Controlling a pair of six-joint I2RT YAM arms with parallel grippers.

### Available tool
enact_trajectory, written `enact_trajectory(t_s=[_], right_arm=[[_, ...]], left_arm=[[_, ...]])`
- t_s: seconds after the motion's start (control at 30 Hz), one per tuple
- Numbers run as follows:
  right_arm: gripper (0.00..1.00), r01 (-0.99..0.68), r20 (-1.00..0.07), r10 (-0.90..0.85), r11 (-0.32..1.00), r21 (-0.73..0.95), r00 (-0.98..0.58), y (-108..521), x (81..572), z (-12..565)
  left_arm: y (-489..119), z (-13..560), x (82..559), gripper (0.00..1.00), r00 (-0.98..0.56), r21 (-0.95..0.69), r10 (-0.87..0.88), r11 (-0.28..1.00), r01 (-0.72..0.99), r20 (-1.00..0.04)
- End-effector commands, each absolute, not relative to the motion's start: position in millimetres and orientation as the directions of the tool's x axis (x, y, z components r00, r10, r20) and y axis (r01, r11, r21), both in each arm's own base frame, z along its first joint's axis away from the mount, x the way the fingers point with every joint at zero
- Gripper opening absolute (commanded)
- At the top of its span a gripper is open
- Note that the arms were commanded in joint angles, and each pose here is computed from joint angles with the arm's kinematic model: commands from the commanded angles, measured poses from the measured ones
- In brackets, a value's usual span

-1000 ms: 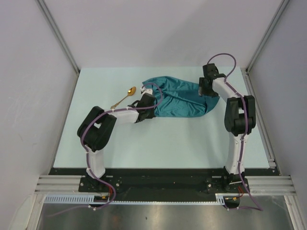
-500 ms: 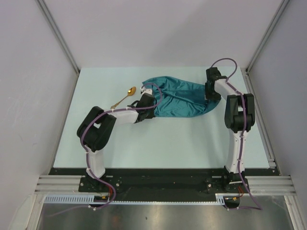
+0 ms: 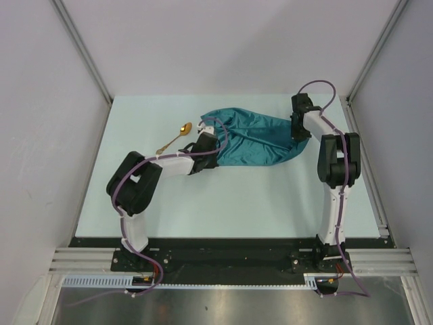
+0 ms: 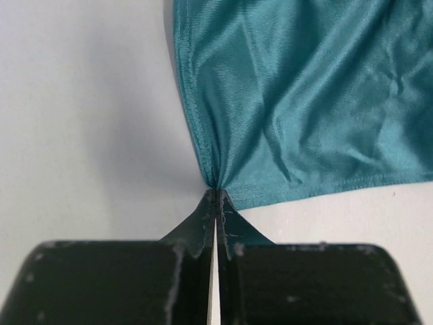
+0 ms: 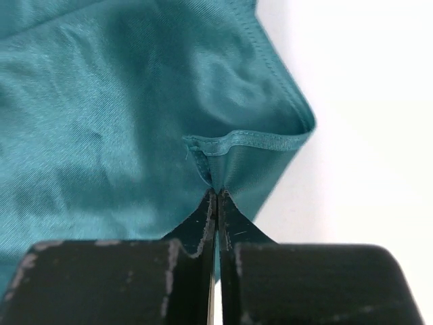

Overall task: Fold the napkin, place the utensils inside, and roll it up
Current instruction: Move the napkin to the centre of the board

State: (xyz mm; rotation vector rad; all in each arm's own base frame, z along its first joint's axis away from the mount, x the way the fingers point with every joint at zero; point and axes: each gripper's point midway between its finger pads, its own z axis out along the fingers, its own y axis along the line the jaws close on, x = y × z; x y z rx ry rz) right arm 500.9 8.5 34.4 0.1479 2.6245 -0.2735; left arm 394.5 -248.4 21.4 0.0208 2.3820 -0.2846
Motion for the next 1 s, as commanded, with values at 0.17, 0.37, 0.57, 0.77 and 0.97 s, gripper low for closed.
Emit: enact_trajectory(t_s=[0.17, 0.37, 0.57, 0.77, 0.97], right_arm=[[0.00, 0.245, -0.816, 0.145, 0.970, 0.005, -0.559, -2, 481, 257], [0.00, 0.251, -0.970, 0.125, 0.965, 0.071, -0.207, -11, 412, 415], [0.00, 0.196, -0.987, 0.079, 0.975, 0.106, 0.142, -4, 311, 537], [0.00, 0.103, -0.947, 0.093, 0.986, 0.130, 0.308, -1, 255, 596], [0.00, 0.070, -0.992, 0.058, 0.995, 0.066, 0.109, 22, 304, 540]], left_arm=[[-236, 166, 402, 0.00, -0.578, -0.266, -0.141, 0.954, 0.138, -0.804], [-204, 308, 395, 0.00, -0.354, -0.281, -0.203, 0.941, 0.186, -0.913], [-170, 443, 342, 0.00, -0.124, -0.292, -0.268, 0.918, 0.270, -0.955], [-165, 511, 296, 0.00, -0.009, -0.314, -0.341, 0.852, 0.418, -0.940], [-234, 448, 304, 0.15, -0.249, -0.428, -0.351, 0.682, 0.593, -0.903]])
